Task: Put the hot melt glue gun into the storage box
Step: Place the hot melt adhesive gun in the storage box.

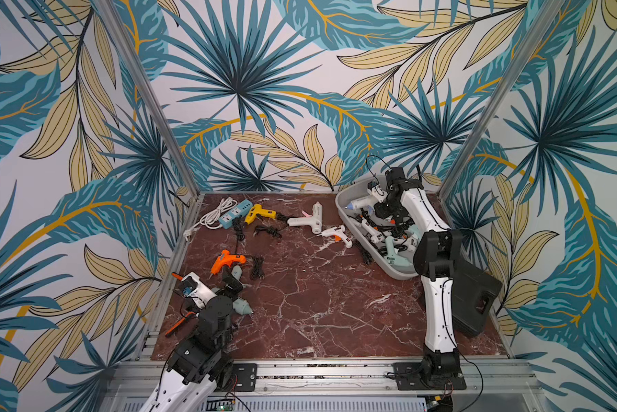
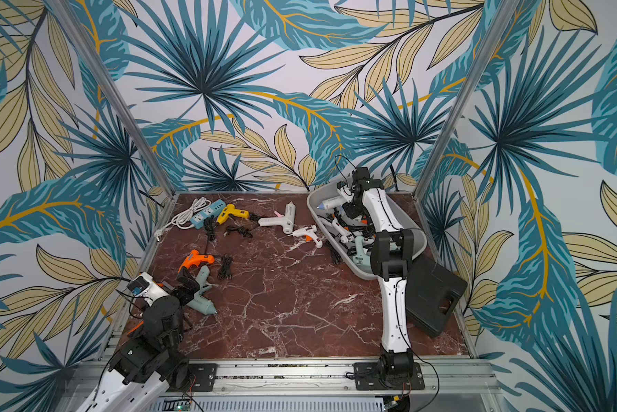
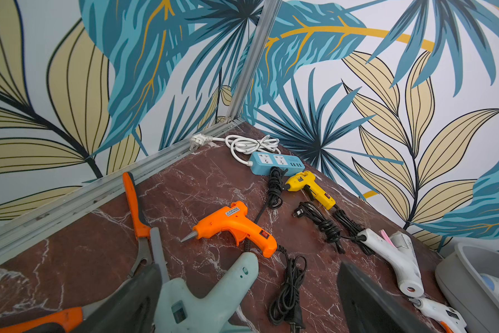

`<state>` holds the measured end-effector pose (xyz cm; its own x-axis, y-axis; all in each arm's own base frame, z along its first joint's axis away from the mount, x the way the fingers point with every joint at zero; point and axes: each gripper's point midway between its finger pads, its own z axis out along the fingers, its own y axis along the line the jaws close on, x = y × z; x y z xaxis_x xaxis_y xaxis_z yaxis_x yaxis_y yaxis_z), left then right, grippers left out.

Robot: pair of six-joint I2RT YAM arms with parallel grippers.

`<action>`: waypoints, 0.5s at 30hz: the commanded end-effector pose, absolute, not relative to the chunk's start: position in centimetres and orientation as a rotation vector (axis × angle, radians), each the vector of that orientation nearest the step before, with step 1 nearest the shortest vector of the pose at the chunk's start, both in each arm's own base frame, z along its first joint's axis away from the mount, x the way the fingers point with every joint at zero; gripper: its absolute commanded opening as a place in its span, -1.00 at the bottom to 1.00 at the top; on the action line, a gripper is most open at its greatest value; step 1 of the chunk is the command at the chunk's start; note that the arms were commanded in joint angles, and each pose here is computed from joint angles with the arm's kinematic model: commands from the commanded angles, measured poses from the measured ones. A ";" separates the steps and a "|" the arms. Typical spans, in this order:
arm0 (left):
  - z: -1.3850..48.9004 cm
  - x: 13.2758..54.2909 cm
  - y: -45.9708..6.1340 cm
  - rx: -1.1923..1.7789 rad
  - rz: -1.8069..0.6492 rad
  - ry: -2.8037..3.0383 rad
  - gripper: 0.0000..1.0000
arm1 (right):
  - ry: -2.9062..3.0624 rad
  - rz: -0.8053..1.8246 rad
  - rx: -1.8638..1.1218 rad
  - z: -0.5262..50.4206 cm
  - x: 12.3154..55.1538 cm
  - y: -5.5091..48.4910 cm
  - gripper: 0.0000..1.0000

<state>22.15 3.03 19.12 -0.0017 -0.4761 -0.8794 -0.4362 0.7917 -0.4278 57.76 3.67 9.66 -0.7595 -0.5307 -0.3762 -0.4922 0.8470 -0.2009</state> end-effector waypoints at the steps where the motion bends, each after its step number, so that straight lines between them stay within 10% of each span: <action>1: 19.7 22.1 3.3 -0.745 -0.027 1.606 1.00 | 2.581 -0.079 -0.755 9.7 58.3 4.5 -1.00; 9: 19.4 22.1 3.3 -0.748 -0.025 1.608 1.00 | 2.612 -0.083 -0.785 6.9 58.6 5.4 -0.93; 15: 19.1 22.1 3.4 -0.750 -0.019 1.614 1.00 | 2.636 -0.112 -0.781 5.6 58.7 5.5 -0.27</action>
<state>22.15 3.03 19.12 -0.0012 -0.4766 -0.8791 -0.4365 0.7912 -0.4284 58.81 5.00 6.65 -0.7570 -0.5461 -0.3588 -0.5113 0.8370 -0.1951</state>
